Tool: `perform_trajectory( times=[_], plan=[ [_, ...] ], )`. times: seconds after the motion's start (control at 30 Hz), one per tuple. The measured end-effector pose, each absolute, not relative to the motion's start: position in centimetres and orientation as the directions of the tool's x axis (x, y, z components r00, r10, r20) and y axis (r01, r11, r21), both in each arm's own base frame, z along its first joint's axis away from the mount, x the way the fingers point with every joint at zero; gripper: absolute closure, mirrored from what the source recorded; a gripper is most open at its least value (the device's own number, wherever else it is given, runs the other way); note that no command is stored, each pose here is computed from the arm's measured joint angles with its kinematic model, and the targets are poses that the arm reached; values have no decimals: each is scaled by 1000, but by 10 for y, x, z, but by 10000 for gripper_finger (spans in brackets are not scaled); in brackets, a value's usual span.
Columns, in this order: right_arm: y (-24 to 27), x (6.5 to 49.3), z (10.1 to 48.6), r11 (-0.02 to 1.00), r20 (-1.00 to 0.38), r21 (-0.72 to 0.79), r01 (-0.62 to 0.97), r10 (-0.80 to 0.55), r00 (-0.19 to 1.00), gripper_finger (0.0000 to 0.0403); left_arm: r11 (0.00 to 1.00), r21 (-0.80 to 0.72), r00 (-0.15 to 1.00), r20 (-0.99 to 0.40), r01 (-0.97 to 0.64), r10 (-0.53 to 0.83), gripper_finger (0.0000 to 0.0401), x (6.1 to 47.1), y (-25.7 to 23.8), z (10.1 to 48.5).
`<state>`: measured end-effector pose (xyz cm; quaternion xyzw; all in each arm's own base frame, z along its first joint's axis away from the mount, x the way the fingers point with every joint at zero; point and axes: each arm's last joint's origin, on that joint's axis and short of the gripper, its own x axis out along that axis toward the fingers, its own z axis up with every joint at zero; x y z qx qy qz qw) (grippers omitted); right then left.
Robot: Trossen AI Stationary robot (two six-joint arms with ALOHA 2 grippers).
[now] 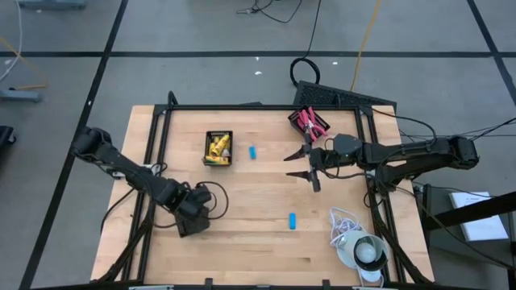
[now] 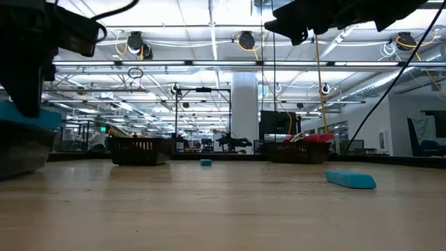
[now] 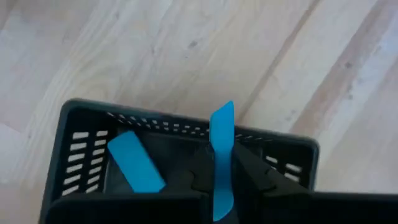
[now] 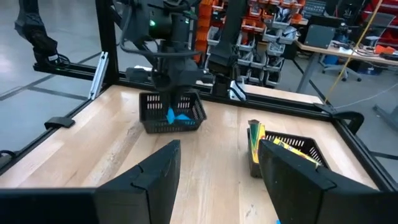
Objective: Pick & Place School Supplies
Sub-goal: Put the blue eraser into the bottom black bin
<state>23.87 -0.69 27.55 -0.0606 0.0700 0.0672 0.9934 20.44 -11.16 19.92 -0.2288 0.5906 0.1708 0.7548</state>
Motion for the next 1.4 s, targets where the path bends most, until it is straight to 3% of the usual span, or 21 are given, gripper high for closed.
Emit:
perform_trajectory(
  times=[0.27,0.43,0.6,0.77,0.9,1.07,1.13,1.4],
  plan=[
    [-8,239,275,986,-148,-116,-119,101,984,195,810,-144,288,-957,-569,32,376,183,-111,218],
    [-8,239,275,987,-149,-115,-115,97,984,195,799,-116,238,-971,-590,35,376,173,-115,218],
    [-8,239,275,988,-151,-117,-99,81,985,195,782,-150,209,-978,-605,-25,376,166,-117,195],
    [-8,239,275,988,-157,-116,-99,81,984,195,768,-238,269,-959,-595,-89,374,166,-117,171],
    [-8,239,274,988,-158,-116,-100,81,984,195,799,-269,324,-941,-538,-99,311,170,-117,169],
    [-8,239,274,988,-160,-117,-100,81,984,195,864,-328,529,-844,-382,-86,223,182,-120,184],
    [-8,239,274,988,-162,-118,-100,81,984,195,872,-310,556,-830,-380,-52,198,184,-117,186],
    [-8,238,273,988,-168,-118,-100,80,983,195,853,-188,621,-761,-487,187,164,205,-81,188]
  ],
)
